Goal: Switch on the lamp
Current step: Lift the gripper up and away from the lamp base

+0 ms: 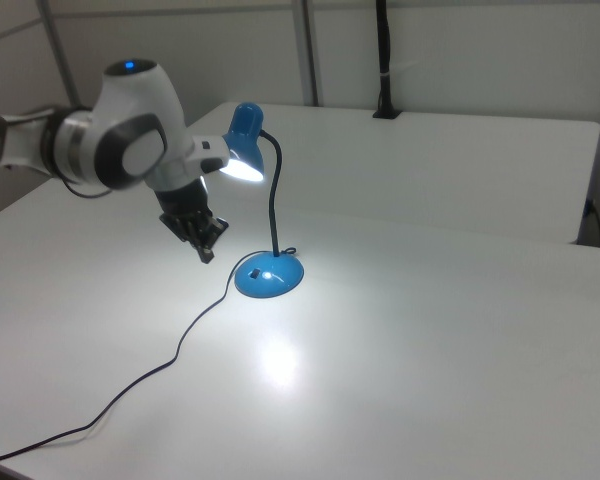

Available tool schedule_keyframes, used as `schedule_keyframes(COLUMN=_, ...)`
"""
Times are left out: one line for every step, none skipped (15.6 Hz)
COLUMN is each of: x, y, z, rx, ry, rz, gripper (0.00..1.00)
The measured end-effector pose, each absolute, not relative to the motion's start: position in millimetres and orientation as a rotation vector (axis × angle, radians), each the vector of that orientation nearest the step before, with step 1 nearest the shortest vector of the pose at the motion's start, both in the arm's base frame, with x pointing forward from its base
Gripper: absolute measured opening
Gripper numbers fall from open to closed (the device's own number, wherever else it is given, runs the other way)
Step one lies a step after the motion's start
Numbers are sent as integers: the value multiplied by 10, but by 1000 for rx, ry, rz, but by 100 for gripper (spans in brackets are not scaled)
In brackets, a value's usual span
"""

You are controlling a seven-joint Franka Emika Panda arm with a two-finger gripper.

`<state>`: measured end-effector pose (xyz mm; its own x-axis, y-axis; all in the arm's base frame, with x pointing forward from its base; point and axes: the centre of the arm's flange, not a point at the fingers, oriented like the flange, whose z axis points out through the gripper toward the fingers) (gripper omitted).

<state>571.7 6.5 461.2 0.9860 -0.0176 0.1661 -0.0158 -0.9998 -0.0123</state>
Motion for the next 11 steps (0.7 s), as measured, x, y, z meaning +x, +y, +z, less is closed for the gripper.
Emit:
schedule_keyframes(x=5645, y=49, z=4751, rx=-3125, ry=29, rz=-184, gripper=1)
schedule_keyframes(x=5600, y=22, z=4909, rx=-3128, ry=36, rz=-113, gripper=2)
schedule_keyframes(x=5579, y=-17, z=5082, rx=-3130, ry=32, rz=-61, gripper=9)
schedule_keyframes(x=5565, y=-58, z=5253, rx=-3130, ry=10, rz=-19, gripper=19)
schedule_keyframes(x=5542, y=-100, z=5413, rx=-3130, ry=-23, rz=22, gripper=26)
schedule_keyframes(x=5518, y=-131, z=5552, rx=-3128, ry=-50, rz=53, gripper=37)
schedule_keyframes(x=5506, y=-146, z=5652, rx=-3127, ry=-63, rz=64, gripper=47)
schedule_keyframes(x=5506, y=-148, z=5739, rx=-3128, ry=-67, rz=61, gripper=58)
schedule_keyframes(x=5511, y=-149, z=5797, rx=-3130, ry=-68, rz=53, gripper=68)
schedule_keyframes(x=5517, y=-155, z=5843, rx=-3134, ry=-68, rz=48, gripper=76)
schedule_keyframes(x=5520, y=-164, z=5875, rx=-3137, ry=-66, rz=48, gripper=86)
